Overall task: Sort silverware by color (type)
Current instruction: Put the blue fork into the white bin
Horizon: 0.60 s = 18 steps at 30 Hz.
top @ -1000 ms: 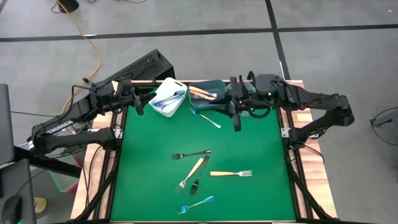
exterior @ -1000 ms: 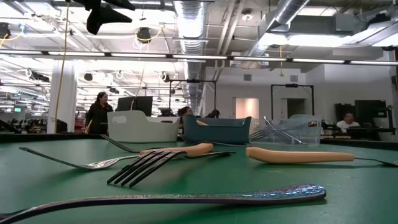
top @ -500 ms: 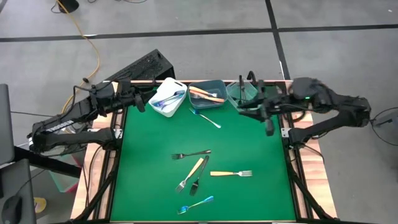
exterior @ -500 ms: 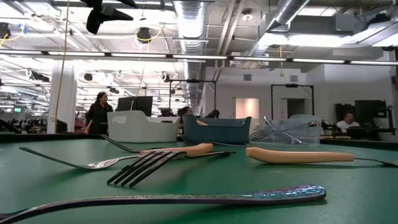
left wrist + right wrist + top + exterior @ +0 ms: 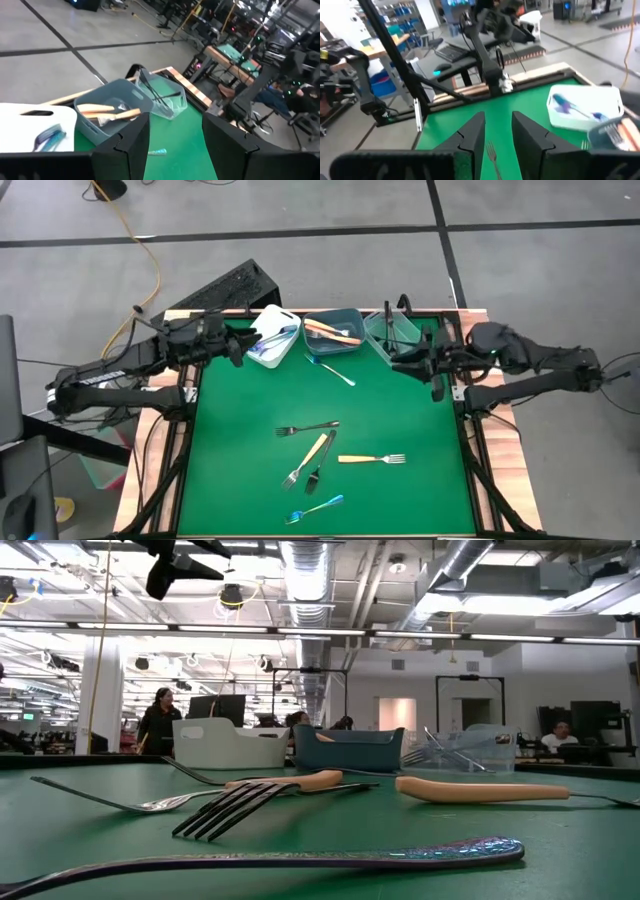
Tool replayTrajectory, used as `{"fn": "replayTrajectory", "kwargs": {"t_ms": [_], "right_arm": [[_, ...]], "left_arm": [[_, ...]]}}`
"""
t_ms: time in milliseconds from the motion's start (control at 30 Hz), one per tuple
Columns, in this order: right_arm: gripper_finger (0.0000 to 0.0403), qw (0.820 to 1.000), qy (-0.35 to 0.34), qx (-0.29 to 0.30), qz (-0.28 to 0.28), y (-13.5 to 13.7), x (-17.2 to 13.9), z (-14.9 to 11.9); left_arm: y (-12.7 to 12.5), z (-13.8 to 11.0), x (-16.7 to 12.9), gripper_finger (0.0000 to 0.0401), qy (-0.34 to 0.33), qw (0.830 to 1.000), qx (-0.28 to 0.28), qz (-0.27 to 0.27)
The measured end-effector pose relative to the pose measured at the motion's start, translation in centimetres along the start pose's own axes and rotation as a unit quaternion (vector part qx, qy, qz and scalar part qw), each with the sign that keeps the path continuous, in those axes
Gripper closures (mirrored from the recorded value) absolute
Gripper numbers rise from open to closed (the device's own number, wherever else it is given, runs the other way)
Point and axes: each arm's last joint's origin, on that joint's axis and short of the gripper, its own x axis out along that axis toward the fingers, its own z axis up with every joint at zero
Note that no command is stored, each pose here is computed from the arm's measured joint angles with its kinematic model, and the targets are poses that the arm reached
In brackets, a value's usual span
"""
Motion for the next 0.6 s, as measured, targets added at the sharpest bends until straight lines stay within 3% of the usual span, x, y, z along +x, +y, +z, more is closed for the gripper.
{"fn": "replayTrajectory", "kwargs": {"t_ms": [200,400,600], "right_arm": [[0.0289,1.000,0.028,0.005,0.001,-0.3,2.2,-1.1],[0.0289,0.999,0.009,0.000,0.037,0.2,4.1,-0.9],[0.0289,0.997,-0.009,-0.040,0.064,1.2,5.6,-1.1]], "left_arm": [[-0.9,-0.3,0.1,0.0237,0.002,1.000,0.003,-0.026],[-1.9,0.4,-2.2,0.0237,-0.039,0.996,0.002,-0.083],[-2.0,0.1,-4.3,0.0237,-0.054,0.995,0.015,-0.079]]}}
